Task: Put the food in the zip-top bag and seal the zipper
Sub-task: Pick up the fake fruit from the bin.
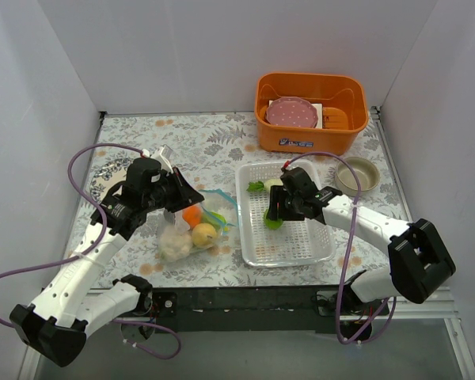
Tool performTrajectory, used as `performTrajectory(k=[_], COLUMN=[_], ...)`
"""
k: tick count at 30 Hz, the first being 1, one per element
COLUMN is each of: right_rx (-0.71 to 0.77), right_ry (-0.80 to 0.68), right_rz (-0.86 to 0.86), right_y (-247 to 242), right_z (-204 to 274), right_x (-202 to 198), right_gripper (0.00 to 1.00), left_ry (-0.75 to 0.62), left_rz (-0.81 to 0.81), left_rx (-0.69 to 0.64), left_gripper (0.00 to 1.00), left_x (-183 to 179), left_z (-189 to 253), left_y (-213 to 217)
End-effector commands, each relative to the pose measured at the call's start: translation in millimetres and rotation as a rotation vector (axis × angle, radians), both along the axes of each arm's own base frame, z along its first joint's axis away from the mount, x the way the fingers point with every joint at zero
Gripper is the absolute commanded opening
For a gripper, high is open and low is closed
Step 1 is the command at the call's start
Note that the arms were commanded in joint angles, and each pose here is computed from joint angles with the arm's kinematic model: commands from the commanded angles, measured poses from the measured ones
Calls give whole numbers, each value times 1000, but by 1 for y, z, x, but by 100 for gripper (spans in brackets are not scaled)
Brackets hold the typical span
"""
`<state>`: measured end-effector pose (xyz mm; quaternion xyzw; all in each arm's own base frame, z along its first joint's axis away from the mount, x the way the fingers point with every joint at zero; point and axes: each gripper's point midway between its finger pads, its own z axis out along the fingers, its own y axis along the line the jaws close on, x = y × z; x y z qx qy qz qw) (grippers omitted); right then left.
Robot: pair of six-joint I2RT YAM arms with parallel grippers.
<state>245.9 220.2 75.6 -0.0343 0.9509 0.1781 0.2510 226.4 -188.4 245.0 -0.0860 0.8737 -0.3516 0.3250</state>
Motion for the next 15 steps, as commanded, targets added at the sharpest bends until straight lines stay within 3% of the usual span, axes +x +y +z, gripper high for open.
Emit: performTrajectory(k=[1, 7, 15], right_rx=[-47, -20, -2], right_ry=[-10, -72, -125], right_rz=[23, 23, 38], right_y=[-8, -8, -7], right_z=[-2, 10, 26], right_x=[-3, 0, 3], right_gripper=[64, 77, 78], left_ry=[-44, -36, -35], left_rz=[0, 8, -6], left_rx=[-43, -45, -49], left_gripper=[0, 0, 0], left_x=[3, 0, 4], left_z=[17, 15, 16], left_y=[-3, -2, -6])
